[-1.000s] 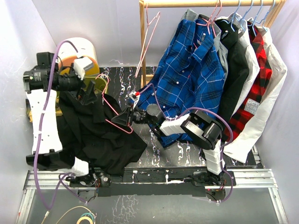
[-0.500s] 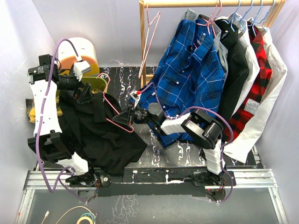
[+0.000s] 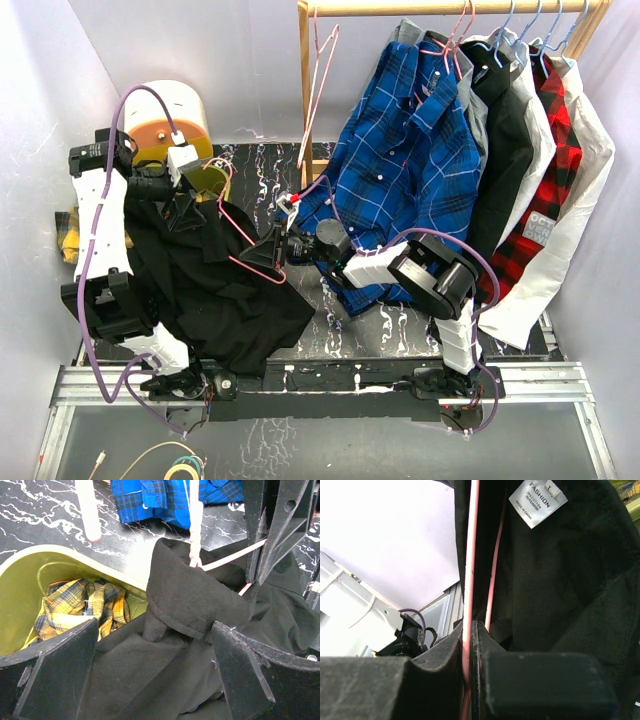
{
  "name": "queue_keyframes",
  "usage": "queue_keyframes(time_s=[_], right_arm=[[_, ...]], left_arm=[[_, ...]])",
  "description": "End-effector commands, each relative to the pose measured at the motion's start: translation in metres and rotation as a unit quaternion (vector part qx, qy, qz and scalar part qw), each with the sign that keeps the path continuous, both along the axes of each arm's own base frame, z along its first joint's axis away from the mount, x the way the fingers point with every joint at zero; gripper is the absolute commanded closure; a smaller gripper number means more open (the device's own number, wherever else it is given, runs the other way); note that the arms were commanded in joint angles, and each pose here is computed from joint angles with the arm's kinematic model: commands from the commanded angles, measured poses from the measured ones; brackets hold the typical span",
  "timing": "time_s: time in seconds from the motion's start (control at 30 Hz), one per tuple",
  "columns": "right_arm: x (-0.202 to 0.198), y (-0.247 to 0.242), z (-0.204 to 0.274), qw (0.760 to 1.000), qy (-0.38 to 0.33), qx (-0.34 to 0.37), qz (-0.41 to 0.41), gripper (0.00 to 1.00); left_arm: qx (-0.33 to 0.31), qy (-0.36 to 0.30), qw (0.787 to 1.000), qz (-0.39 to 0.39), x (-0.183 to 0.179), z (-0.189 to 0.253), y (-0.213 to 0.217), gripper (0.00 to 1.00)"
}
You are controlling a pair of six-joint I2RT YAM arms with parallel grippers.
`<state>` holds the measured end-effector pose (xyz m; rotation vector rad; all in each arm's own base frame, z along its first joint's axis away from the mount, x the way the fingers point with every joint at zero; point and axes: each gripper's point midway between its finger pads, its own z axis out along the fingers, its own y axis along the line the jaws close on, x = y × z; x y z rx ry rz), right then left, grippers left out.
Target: Place the shirt on the hanger
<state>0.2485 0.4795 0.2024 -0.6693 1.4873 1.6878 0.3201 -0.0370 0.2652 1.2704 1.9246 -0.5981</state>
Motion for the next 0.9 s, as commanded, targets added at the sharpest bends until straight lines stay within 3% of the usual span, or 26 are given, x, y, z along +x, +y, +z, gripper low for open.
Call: queue_keyframes(time_s=[0.0, 0.13, 0.27, 0.37, 0.43, 0.53, 0.57, 0.63, 0.87], right_arm=[[0.005, 0.001, 0.039, 0.998, -0.051, 0.047, 0.000, 0.92], [0.005, 0.001, 0.041, 0.997, -0.053, 0.048, 0.002, 0.92], [0.003, 0.001, 0.043, 0.997, -0.053, 0.051, 0.008, 0.92], [0.001, 0.001, 0.046, 0.997, -0.054, 0.054, 0.014, 0.92], [0.000, 0.001, 0.049, 0.997, -0.056, 0.056, 0.017, 0.92], [-0.001, 0.000, 0.052, 0.996, -0.058, 0.057, 0.019, 0.92], [-0.001, 0.000, 0.053, 0.996, -0.061, 0.059, 0.017, 0.92], [-0.001, -0.002, 0.057, 0.996, -0.064, 0.062, 0.012, 0.92], [-0.003, -0.013, 0.081, 0.992, -0.094, 0.078, -0.010, 0.92]], left_arm=[[-0.034, -0.021, 0.999, -0.030, -0.010, 0.013, -0.013, 0.11], [-0.033, -0.022, 0.998, -0.044, -0.015, 0.004, -0.015, 0.19], [-0.037, -0.013, 0.998, -0.046, -0.010, -0.002, -0.015, 0.46], [-0.037, -0.003, 0.998, -0.046, -0.005, -0.007, -0.014, 0.32], [-0.033, 0.004, 0.998, -0.048, -0.004, -0.011, -0.014, 0.30], [-0.025, 0.009, 0.998, -0.053, -0.005, -0.015, -0.016, 0.52], [-0.022, 0.009, 0.998, -0.056, -0.006, -0.015, -0.016, 0.64], [-0.010, 0.008, 0.998, -0.061, -0.007, -0.017, -0.017, 1.00], [0.000, -0.037, 0.997, -0.063, -0.014, 0.010, -0.020, 1.00]])
